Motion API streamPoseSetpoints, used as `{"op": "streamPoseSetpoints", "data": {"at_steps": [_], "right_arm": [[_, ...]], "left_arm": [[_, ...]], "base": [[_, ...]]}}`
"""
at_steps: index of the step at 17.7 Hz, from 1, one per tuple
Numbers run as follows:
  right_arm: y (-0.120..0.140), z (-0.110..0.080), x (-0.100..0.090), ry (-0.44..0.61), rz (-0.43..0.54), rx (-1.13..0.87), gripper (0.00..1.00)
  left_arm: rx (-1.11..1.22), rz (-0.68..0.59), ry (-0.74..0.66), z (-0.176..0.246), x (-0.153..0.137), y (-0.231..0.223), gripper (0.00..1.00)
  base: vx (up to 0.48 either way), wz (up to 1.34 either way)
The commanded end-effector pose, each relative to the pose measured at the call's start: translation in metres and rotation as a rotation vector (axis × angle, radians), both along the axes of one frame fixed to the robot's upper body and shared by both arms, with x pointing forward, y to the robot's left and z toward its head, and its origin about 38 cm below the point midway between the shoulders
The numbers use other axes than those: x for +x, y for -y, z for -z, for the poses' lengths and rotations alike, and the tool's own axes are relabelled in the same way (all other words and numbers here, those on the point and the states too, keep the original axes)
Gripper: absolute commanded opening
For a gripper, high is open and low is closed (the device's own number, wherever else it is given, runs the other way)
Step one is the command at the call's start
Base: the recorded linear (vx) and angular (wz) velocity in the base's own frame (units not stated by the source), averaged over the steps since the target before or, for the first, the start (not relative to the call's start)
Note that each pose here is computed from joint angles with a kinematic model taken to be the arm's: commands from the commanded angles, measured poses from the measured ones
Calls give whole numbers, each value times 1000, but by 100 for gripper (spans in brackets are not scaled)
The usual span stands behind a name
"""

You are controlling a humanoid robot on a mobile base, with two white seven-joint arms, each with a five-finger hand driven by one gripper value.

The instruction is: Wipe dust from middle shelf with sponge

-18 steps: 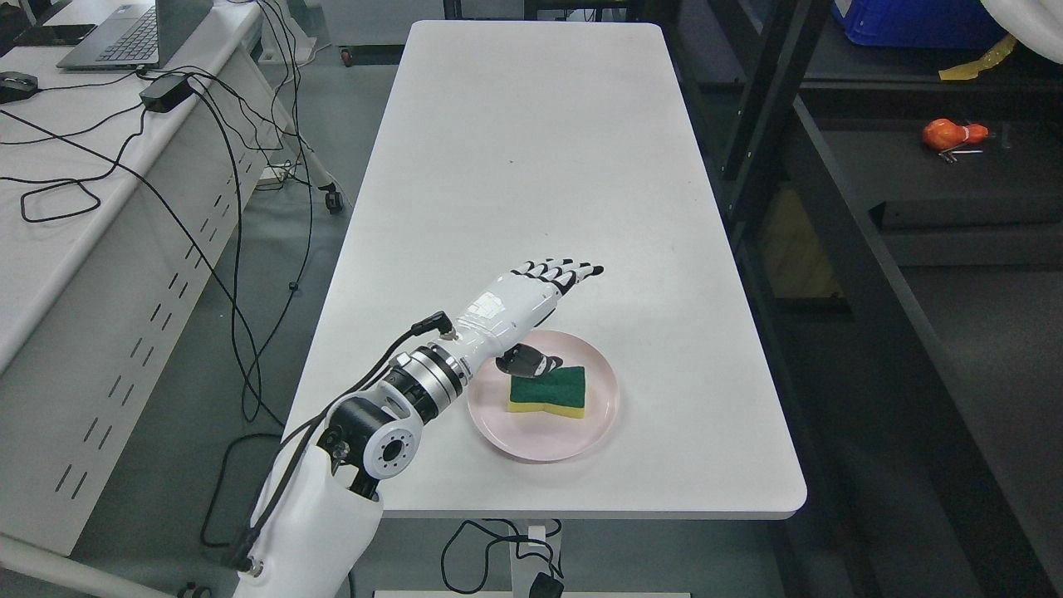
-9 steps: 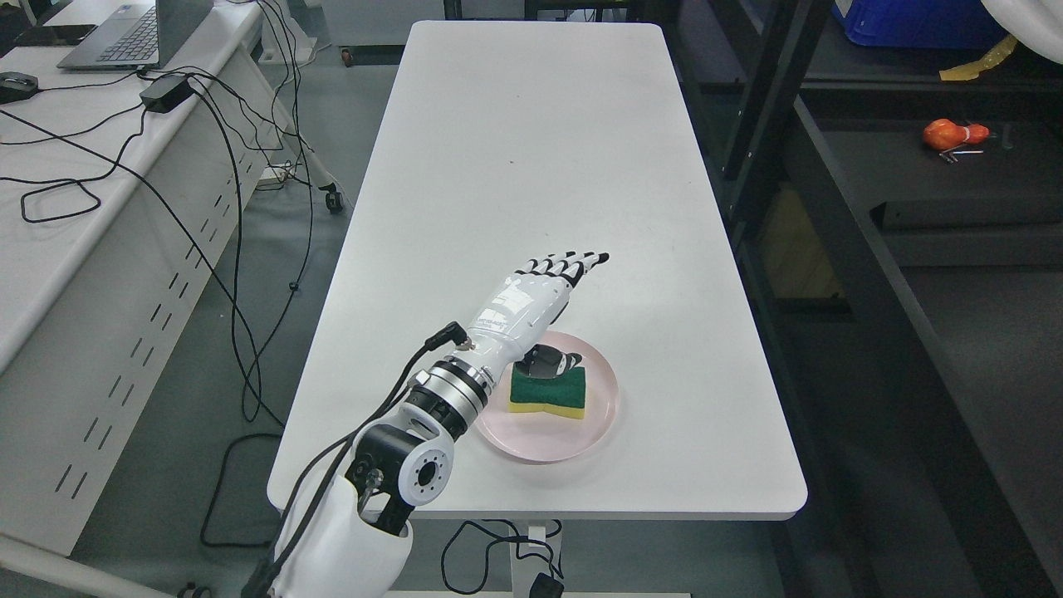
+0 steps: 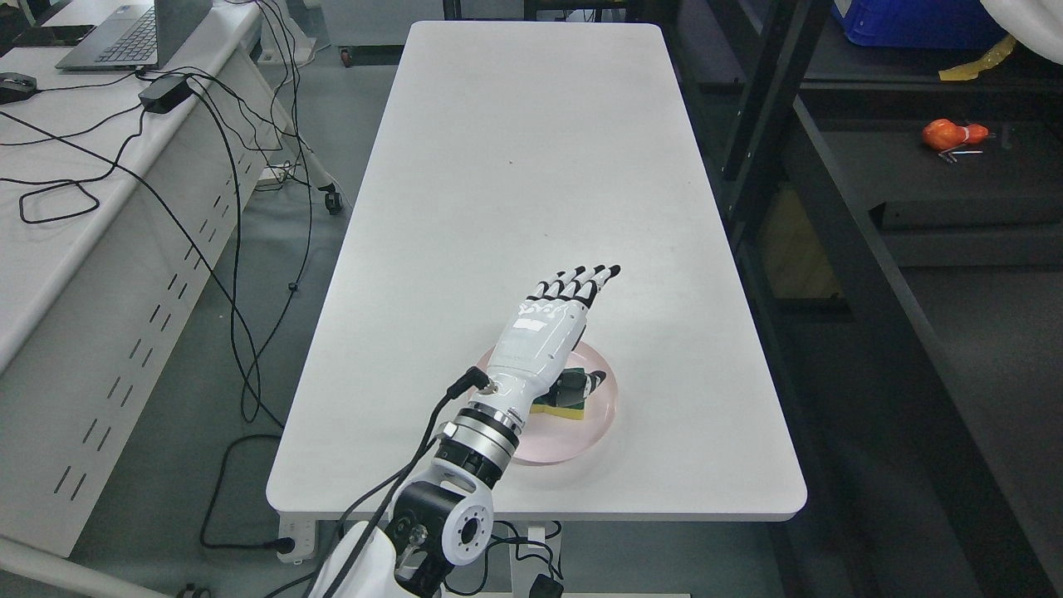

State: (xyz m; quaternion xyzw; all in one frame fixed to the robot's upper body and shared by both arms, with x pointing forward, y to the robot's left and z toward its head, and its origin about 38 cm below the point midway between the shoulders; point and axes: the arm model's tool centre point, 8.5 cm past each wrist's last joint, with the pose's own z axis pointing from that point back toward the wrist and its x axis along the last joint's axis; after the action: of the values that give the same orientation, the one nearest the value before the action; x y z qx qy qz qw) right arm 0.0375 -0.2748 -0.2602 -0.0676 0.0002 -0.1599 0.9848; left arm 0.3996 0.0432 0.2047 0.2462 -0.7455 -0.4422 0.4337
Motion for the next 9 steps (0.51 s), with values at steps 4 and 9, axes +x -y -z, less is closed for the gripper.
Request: {"op": "streamPoseSetpoints", "data": {"at_steps": [4,9], "right_arm": [[12,-1,6,17,0,-20,100],[12,-1,6,17,0,-20,100]], "left_arm": [[62,186,92,-23,-9,-3,97],[770,438,163,-62,18,-92,96]], "base": [[0,0],[0,0]]}}
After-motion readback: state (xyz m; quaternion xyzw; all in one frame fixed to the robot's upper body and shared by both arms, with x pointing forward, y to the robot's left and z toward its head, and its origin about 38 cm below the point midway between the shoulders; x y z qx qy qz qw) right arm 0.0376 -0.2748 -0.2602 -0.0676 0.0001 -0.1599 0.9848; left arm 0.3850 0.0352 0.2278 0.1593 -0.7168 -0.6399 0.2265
